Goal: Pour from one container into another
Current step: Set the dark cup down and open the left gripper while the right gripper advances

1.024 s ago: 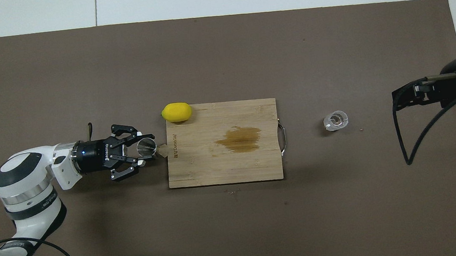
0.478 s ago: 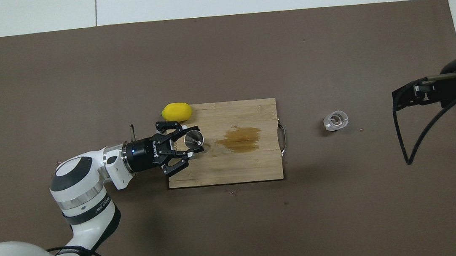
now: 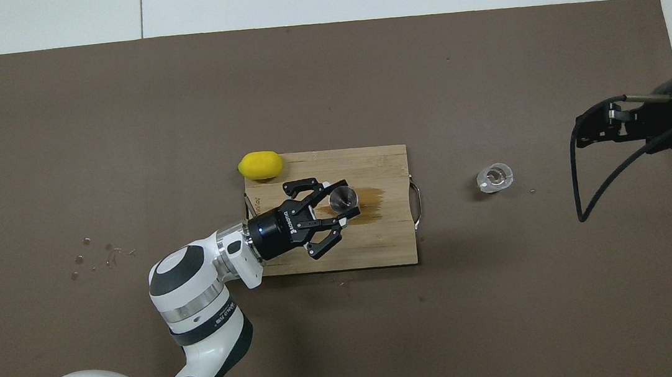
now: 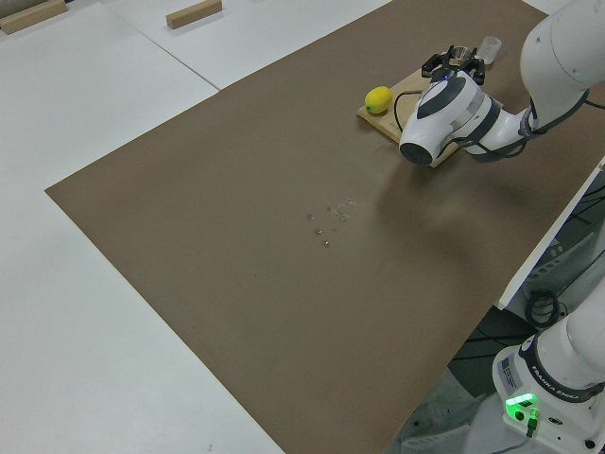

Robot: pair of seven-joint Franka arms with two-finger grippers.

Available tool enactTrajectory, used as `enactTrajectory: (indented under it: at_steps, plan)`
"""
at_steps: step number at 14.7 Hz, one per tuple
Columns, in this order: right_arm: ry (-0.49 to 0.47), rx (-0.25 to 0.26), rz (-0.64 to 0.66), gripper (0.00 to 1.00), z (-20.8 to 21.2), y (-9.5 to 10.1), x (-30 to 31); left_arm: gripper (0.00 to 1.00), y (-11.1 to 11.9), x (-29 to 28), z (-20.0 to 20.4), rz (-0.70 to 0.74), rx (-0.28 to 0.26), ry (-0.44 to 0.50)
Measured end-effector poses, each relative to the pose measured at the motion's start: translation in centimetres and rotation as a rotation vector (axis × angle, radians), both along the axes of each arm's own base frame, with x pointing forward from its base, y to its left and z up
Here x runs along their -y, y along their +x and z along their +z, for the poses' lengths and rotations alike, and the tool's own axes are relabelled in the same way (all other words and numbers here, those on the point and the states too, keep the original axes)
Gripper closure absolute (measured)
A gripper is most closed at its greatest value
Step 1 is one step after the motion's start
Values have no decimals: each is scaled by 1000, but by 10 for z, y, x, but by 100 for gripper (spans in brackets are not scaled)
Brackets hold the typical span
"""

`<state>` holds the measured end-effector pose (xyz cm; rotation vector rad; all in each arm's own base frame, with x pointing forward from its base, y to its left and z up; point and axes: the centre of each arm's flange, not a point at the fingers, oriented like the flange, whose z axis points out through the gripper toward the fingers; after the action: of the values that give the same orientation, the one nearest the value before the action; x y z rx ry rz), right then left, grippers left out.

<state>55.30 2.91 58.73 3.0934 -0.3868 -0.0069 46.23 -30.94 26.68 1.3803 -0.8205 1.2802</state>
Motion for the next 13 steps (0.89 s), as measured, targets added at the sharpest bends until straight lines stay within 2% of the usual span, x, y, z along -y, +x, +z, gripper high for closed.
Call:
enactTrajectory:
  at_steps: [2, 5, 7, 11, 13]
  plan:
    - [-1, -1, -84, 1, -4, 0, -1, 49, 0, -1, -5, 26, 27, 47]
    - [7, -30, -219, 1, -19, -2, -1, 49, -5, 4, -14, 63, 69, 82]
    - [68, -59, -337, 1, -35, -3, -2, 49, -10, 10, -20, 62, 76, 88]
    - [145, -69, -604, 0, -72, 0, 18, 49, -11, 13, -20, 62, 80, 89]
    - [178, -115, -701, 0, -96, 3, 24, 47, -11, 12, -21, 64, 79, 92]
